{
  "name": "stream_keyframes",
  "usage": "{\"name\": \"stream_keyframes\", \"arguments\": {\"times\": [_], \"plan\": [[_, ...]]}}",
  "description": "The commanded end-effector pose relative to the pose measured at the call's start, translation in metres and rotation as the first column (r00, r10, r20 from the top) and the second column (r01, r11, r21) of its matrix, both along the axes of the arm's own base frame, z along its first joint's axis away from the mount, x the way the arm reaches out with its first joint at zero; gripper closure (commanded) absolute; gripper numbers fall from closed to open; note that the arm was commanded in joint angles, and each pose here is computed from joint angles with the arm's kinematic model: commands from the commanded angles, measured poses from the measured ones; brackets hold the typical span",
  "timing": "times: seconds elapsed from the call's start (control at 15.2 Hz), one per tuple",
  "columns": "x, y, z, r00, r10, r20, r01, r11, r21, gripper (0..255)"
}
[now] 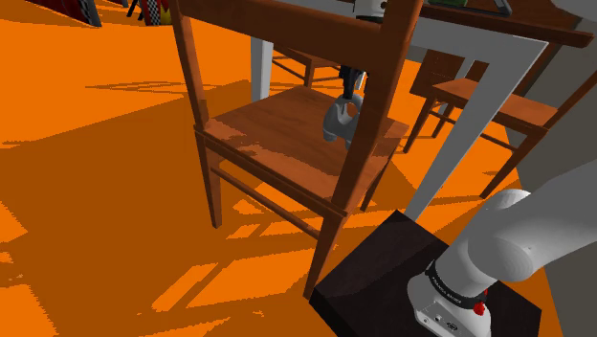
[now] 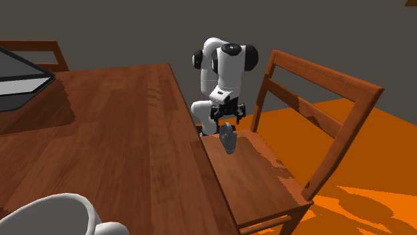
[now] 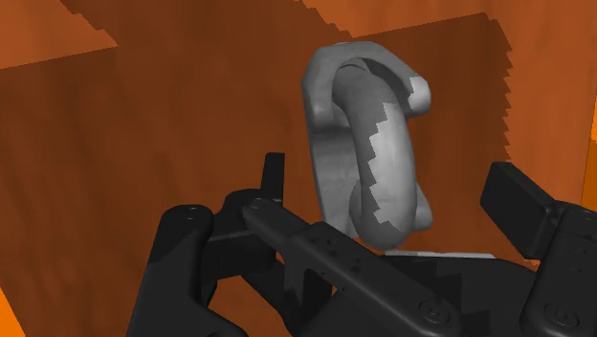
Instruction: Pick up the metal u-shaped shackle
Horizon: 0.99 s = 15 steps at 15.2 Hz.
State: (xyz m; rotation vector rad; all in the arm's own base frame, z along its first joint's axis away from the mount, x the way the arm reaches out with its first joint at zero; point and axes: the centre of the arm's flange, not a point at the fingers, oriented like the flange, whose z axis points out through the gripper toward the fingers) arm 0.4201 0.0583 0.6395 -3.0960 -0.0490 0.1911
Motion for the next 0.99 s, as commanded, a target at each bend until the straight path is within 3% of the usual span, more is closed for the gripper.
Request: {"name": "stream_keyframes", "arguments": {"times": [0.0,0.4,0.46,0.92], "plan": [[0.002,0.0,-0.008,1.0,-0.001,0.0,0.001,1.0,0.0,0],[0.002,0.0,-0.032,1.0,-0.001,0.0,0.001,1.0,0.0,0],[0.001,0.0,-0.031,1.0,-0.001,0.0,0.001,1.0,0.0,255],[0.001,0.0,-0.031,1.0,-0.001,0.0,0.001,1.0,0.0,255]]}}
